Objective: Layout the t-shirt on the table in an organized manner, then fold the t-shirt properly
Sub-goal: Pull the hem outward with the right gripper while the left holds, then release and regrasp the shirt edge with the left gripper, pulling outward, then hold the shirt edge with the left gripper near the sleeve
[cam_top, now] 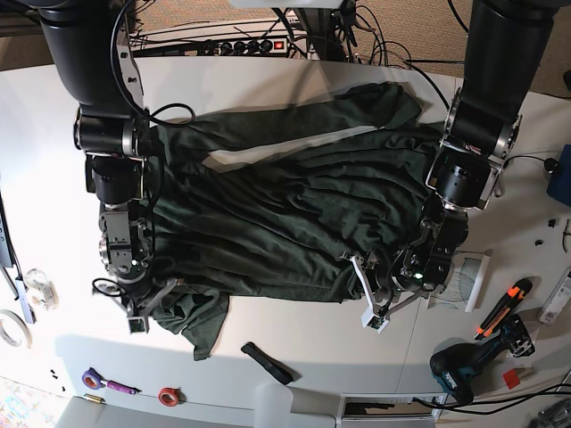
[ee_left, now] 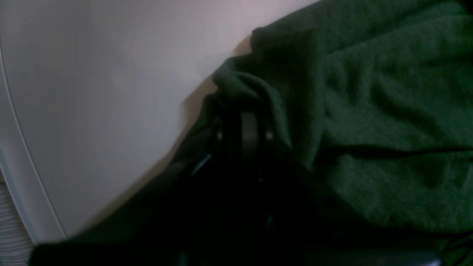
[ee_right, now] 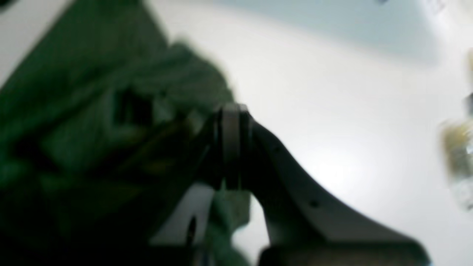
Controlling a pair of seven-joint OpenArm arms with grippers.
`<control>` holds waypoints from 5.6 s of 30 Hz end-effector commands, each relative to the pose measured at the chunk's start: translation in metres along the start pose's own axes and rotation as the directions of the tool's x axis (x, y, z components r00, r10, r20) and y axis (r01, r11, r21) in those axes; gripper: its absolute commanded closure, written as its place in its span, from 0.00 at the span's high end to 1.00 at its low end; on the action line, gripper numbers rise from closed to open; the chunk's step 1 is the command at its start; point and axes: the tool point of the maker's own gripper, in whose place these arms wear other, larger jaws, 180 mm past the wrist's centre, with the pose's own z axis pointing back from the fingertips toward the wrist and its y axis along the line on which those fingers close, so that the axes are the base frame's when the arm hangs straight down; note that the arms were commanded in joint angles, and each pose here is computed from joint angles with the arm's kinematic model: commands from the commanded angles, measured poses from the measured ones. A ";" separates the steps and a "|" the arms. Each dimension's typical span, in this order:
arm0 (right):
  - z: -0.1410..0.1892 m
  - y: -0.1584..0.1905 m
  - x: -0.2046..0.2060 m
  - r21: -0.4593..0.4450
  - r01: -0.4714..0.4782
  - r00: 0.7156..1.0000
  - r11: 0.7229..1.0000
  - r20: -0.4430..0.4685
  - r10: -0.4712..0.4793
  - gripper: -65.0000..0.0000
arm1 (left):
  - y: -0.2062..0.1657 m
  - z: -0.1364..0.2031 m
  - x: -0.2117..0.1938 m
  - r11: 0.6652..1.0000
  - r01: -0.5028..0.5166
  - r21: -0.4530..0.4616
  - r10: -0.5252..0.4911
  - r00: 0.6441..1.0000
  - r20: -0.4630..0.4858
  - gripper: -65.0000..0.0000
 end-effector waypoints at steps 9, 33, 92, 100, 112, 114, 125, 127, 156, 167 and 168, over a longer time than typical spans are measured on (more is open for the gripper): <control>0.024 -0.099 0.097 -0.093 0.296 0.953 0.951 0.097 -0.287 0.00 | 0.003 0.003 0.009 1.000 0.012 0.003 -0.012 1.000 0.011 0.12; 0.177 -0.010 -0.047 0.476 0.343 0.934 0.810 -0.268 -0.238 0.00 | -0.048 0.100 0.005 0.876 -0.012 -0.483 0.040 0.998 0.049 0.28; 0.204 -0.063 -0.172 0.147 0.208 0.853 0.967 -0.512 -0.106 0.00 | 0.044 0.100 -0.038 0.960 -0.113 -0.257 0.113 0.994 -0.015 0.48; 0.203 -0.063 -0.171 0.147 0.209 0.854 0.967 -0.509 -0.107 0.00 | 0.036 0.109 -0.034 0.939 -0.106 -0.327 0.113 0.994 0.002 0.00; 0.203 -0.063 -0.170 0.146 0.206 0.857 0.968 -0.505 -0.107 0.00 | 0.027 0.172 -0.011 0.851 -0.082 -0.519 0.122 0.992 0.043 0.00; 0.203 -0.063 -0.170 0.146 0.206 0.856 0.968 -0.505 -0.107 0.00 | 0.025 0.178 -0.026 0.835 -0.093 -0.543 0.097 0.995 -0.022 0.00; 0.203 -0.064 -0.171 0.144 0.203 0.857 0.969 -0.504 -0.104 0.00 | -0.011 0.186 -0.084 0.817 -0.057 -0.574 0.000 0.995 -0.098 0.00; 0.203 -0.064 -0.171 0.143 0.201 0.857 0.969 -0.506 -0.103 0.00 | -0.027 0.195 -0.095 0.807 -0.011 -0.591 -0.057 0.994 -0.097 0.00; 0.202 -0.068 -0.173 0.129 0.169 0.860 0.977 -0.504 -0.082 0.00 | -0.063 0.212 -0.159 0.896 0.272 -0.351 -0.302 0.953 -0.032 0.51; 0.202 -0.067 -0.173 0.130 0.170 0.859 0.977 -0.505 -0.082 0.00 | -0.062 0.187 -0.166 0.889 0.390 -0.240 -0.411 0.911 -0.043 0.48; 0.202 -0.067 -0.173 0.130 0.170 0.859 0.977 -0.505 -0.083 0.00 | -0.061 0.186 -0.165 0.892 0.387 -0.234 -0.406 0.913 -0.037 0.47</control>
